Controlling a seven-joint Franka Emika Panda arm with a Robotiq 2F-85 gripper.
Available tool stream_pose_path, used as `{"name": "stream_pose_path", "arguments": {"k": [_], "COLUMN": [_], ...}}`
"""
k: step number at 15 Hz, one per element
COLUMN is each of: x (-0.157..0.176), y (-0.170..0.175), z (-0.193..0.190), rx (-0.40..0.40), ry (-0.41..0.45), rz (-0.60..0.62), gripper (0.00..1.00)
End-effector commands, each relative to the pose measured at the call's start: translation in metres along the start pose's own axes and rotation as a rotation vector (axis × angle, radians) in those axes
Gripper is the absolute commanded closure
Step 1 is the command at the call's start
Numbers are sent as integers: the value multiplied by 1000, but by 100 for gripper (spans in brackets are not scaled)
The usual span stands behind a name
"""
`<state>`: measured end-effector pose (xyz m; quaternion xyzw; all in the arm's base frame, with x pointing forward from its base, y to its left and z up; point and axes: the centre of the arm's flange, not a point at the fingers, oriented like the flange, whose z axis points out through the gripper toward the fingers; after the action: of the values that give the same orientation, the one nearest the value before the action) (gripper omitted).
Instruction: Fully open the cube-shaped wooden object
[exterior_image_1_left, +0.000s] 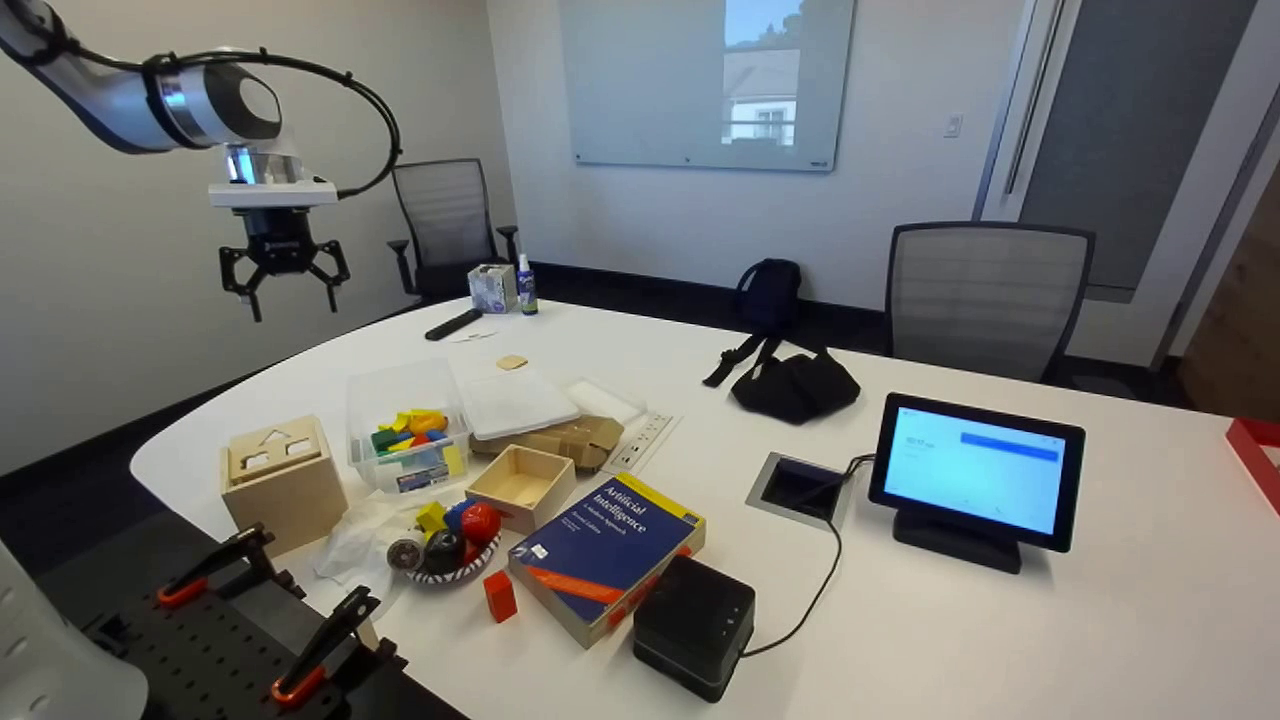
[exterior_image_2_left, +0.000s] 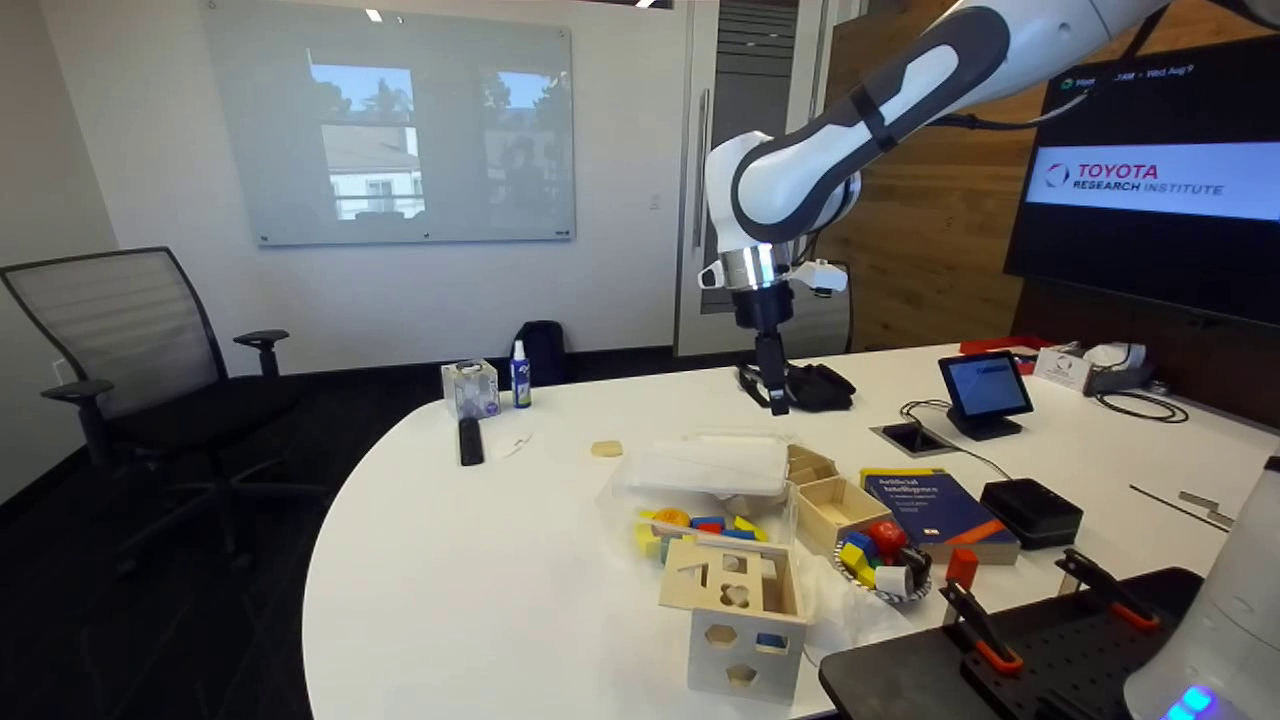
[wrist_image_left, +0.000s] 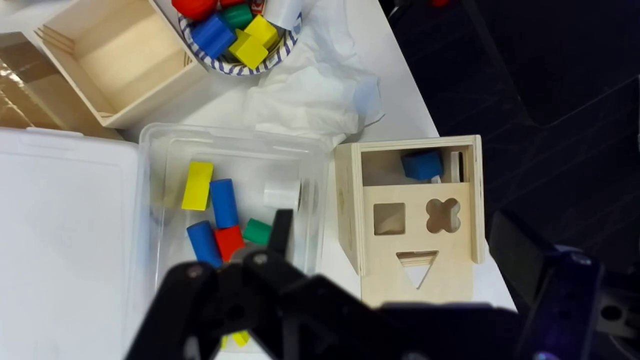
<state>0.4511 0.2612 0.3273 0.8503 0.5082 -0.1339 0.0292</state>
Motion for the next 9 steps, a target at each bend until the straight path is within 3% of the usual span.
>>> {"name": "stream_pose_path", "arguments": {"k": [1,6,9], "x": [6,36,51], "y": [-10,-35,-49], "z": [8,38,61], "rx": [-27,-44,-42], "ry": [-15,-51,-26], "rz": [-24,-99,-129], "gripper": [0,0,0]}}
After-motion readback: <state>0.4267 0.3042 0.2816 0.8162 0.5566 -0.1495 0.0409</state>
